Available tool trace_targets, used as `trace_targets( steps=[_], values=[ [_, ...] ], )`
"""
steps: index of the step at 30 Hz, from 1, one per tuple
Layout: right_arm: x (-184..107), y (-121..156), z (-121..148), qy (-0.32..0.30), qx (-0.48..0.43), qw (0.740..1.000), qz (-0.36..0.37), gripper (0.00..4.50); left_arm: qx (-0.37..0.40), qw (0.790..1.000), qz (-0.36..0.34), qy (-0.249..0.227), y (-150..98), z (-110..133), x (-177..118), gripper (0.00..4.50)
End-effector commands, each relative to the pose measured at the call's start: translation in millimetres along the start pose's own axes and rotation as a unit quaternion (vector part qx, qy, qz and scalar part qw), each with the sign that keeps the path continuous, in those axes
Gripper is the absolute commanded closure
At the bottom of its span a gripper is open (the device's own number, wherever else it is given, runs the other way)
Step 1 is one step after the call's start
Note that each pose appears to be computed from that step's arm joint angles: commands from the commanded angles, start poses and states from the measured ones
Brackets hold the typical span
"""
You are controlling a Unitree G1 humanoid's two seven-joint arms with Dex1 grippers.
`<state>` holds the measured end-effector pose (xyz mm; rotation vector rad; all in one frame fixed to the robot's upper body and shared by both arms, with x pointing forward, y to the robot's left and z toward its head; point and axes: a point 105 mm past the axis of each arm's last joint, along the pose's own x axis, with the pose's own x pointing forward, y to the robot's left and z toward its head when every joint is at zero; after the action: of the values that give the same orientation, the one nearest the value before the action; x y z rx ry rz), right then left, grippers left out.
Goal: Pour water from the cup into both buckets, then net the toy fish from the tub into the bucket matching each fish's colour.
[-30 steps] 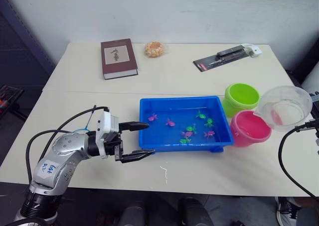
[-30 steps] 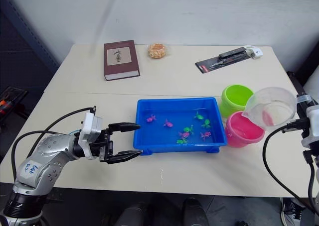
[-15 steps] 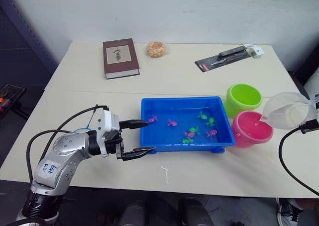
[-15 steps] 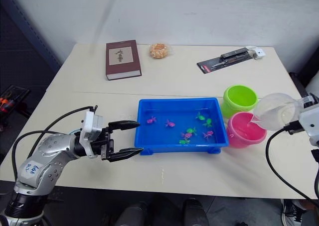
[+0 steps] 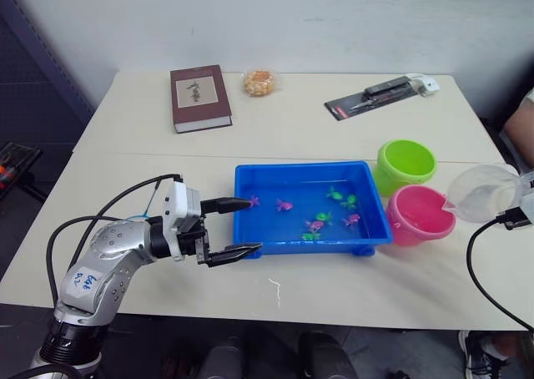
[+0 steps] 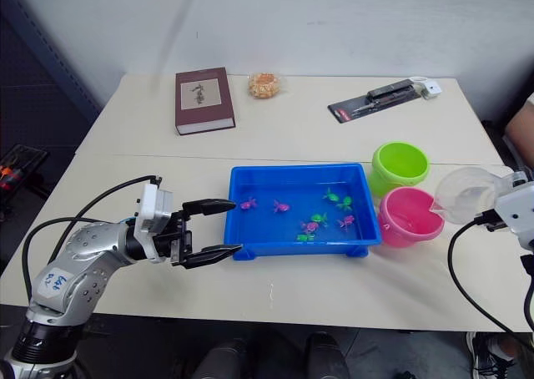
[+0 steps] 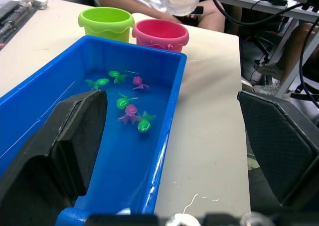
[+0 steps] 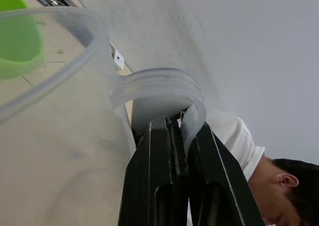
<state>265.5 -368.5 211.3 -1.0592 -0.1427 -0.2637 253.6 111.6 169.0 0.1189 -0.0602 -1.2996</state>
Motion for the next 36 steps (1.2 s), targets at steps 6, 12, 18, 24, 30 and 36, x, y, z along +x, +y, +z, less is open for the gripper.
trace_targets(
  steps=[6,12,18,24,30,36],
  values=[
    [7,-14,23,-0.047,-0.070,0.996,-0.036,4.44,0.023,1.000,0.005,-0.008,-1,6,-2,0.00],
    [8,-17,25,-0.052,-0.095,0.993,-0.047,4.44,0.025,1.000,0.011,-0.010,1,5,-2,0.00],
    [8,-16,24,-0.054,-0.103,0.992,-0.049,4.44,0.028,0.999,0.015,-0.012,2,3,-2,0.00],
    [7,-12,23,-0.054,-0.093,0.993,-0.044,4.44,0.032,0.999,0.021,-0.017,6,7,1,0.00],
    [5,-19,12,-0.025,0.002,0.996,-0.080,4.44,0.036,0.998,0.036,-0.029,12,11,2,0.00],
    [1,-32,-16,0.056,0.238,0.959,-0.142,4.44,0.034,0.997,0.054,-0.039,16,14,1,0.00]
  ],
)
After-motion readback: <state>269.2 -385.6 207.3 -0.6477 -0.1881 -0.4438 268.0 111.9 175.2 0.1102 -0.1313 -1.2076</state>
